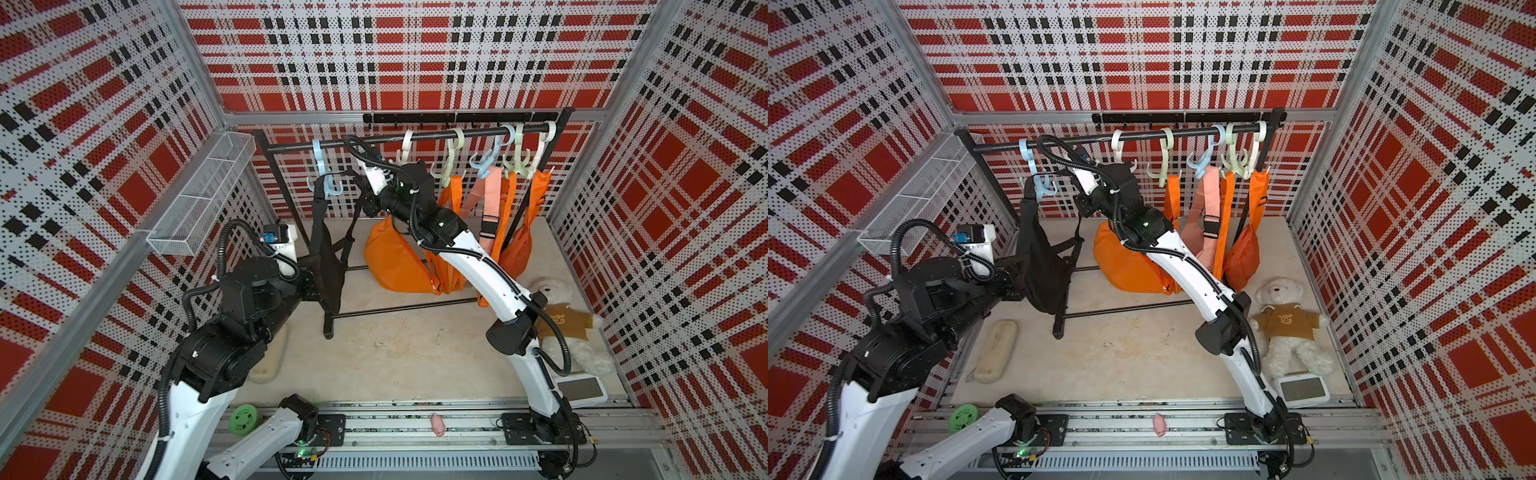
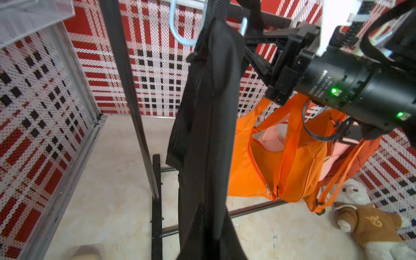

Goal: Hang the bag on a hook
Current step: Hang the bag on the hook.

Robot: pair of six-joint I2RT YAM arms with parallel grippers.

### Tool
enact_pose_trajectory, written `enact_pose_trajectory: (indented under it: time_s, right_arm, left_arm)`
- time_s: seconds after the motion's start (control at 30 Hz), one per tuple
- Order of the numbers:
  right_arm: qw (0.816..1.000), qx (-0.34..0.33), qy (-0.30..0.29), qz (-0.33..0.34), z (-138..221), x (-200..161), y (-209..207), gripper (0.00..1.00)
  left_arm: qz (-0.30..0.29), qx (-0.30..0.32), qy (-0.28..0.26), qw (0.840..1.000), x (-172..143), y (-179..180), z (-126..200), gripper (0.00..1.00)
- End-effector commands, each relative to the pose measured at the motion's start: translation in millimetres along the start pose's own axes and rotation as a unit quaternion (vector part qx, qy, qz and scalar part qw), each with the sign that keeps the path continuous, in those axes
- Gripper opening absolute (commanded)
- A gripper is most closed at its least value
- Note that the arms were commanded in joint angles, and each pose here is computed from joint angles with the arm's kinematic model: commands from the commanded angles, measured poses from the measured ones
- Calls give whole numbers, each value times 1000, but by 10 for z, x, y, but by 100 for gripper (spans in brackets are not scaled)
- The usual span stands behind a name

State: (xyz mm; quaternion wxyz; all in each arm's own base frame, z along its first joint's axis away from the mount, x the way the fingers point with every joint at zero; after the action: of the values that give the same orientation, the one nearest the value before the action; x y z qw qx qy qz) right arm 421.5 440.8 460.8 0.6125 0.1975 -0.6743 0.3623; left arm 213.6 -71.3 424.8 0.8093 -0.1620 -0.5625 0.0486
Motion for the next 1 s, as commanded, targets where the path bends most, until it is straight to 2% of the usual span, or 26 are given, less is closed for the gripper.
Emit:
enact_pose_trajectory:
  time_s: [0.0, 0.17, 0.53, 0.57, 0.6, 0.63, 0.67, 0.7, 0.73, 0.8, 0.97]
  right_arm:
    - [1000, 5, -10, 2, -23, 19, 0, 0]
    - [1000, 20, 12, 2, -64, -142, 85, 0]
    - [999, 32, 33, 12, 14, -248, 254, 0]
    - [999, 31, 33, 10, 49, -232, 256, 4]
    - [999, 28, 33, 8, 85, -224, 252, 17]
    - [999, 24, 32, 7, 137, -199, 238, 36]
    - [999, 20, 30, 7, 194, -174, 226, 57]
    - [999, 16, 30, 9, 263, -133, 224, 66]
    - [999, 11, 31, 11, 330, -100, 204, 72]
    - [999, 0, 40, 20, 493, -25, 171, 99]
    - [996, -43, 72, 31, 1064, -64, 47, 100]
  left_arm:
    - [9, -15, 2, 1000, -14, -32, -26, 0]
    - [8, -18, 21, 1000, -71, -78, -188, 0]
    - [21, -2, 43, 999, -299, 54, -262, 0]
    - [21, -3, 46, 999, -328, 65, -253, 2]
    - [17, -4, 52, 999, -354, 69, -248, 23]
    - [11, -4, 59, 998, -384, 75, -250, 50]
    - [4, -2, 70, 998, -428, 81, -260, 69]
    - [-1, 6, 78, 997, -463, 109, -270, 80]
    - [-8, 15, 85, 996, -503, 139, -281, 98]
    - [-17, 33, 87, 996, -570, 207, -298, 99]
    - [-47, 67, 37, 996, -649, 343, -221, 99]
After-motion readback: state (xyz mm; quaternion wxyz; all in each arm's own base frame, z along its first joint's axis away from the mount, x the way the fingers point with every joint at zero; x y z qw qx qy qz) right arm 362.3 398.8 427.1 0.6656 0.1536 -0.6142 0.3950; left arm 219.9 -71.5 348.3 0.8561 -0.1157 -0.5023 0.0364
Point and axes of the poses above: each gripper's point midway between its finger pads, its own z axis back along the fingers, its own y axis along the line the jaws close on, x = y × z, the point moved 3 cm from there along z, back along the fingers, and after that the axes turned 7 degrees about z, right-handed, at the moved point
